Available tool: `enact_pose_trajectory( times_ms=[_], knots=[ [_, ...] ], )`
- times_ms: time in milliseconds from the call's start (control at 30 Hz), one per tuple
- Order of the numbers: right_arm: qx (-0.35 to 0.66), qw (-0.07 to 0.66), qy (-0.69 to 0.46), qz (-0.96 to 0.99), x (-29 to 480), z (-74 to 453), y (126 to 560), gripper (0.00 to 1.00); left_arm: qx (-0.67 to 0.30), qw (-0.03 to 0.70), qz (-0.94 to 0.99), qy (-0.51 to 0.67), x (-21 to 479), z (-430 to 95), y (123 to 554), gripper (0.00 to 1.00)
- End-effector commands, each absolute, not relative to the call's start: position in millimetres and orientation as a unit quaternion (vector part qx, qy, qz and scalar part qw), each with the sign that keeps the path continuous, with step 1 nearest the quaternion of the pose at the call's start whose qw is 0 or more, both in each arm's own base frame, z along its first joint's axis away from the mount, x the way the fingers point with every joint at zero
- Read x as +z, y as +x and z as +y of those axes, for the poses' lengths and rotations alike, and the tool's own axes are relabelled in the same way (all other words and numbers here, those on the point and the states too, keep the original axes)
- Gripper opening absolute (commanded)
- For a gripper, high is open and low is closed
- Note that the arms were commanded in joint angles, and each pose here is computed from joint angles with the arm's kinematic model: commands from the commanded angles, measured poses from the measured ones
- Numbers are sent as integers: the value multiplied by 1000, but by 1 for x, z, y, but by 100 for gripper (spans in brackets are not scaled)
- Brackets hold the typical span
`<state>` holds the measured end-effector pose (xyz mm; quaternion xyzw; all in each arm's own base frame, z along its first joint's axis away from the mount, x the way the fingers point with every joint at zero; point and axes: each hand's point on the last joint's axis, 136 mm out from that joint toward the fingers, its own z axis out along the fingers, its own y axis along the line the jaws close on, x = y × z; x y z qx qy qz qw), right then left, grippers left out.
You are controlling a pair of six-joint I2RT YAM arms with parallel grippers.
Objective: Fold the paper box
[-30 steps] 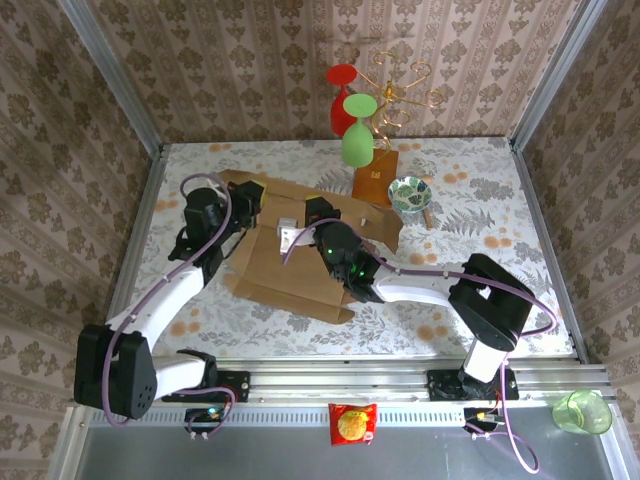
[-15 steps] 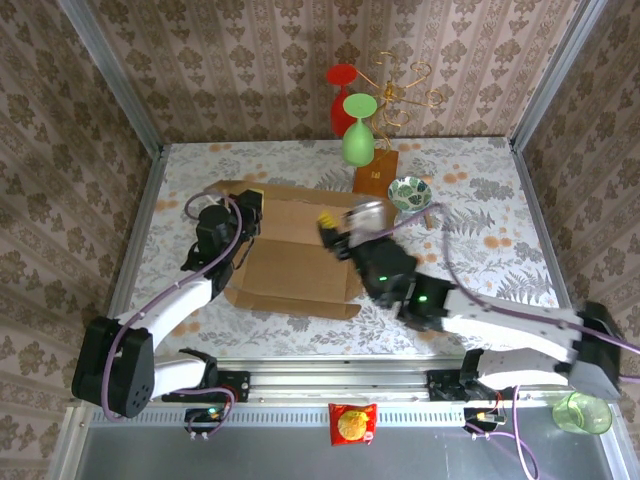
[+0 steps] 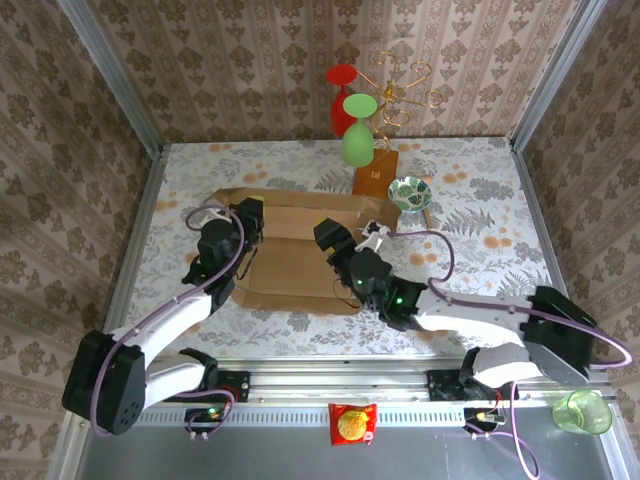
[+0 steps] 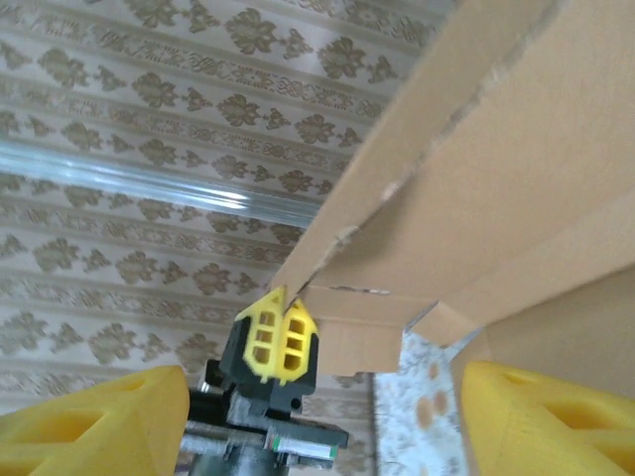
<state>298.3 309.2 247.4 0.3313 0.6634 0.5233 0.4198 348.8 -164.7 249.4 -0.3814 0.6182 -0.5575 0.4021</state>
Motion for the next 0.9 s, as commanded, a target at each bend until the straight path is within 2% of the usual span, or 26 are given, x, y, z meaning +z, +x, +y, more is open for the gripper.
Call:
enact_pose_trajectory(
  times_ms=[0,367,633,867],
  knots=[
    [594,367,416,582,245,311,314,72,-562,409,611,-378,256,-166,342,0],
    [616,365,441,541,239,316,342,66,-563,403,614,-378,250,-172,334,0],
    [617,362,463,524,231,313,365,52,-562,401,620,-371,249,-183,330,0],
    [608,373,469,521,236,306,381,45,-561,397,625,-370,245,-188,327,0]
  ],
)
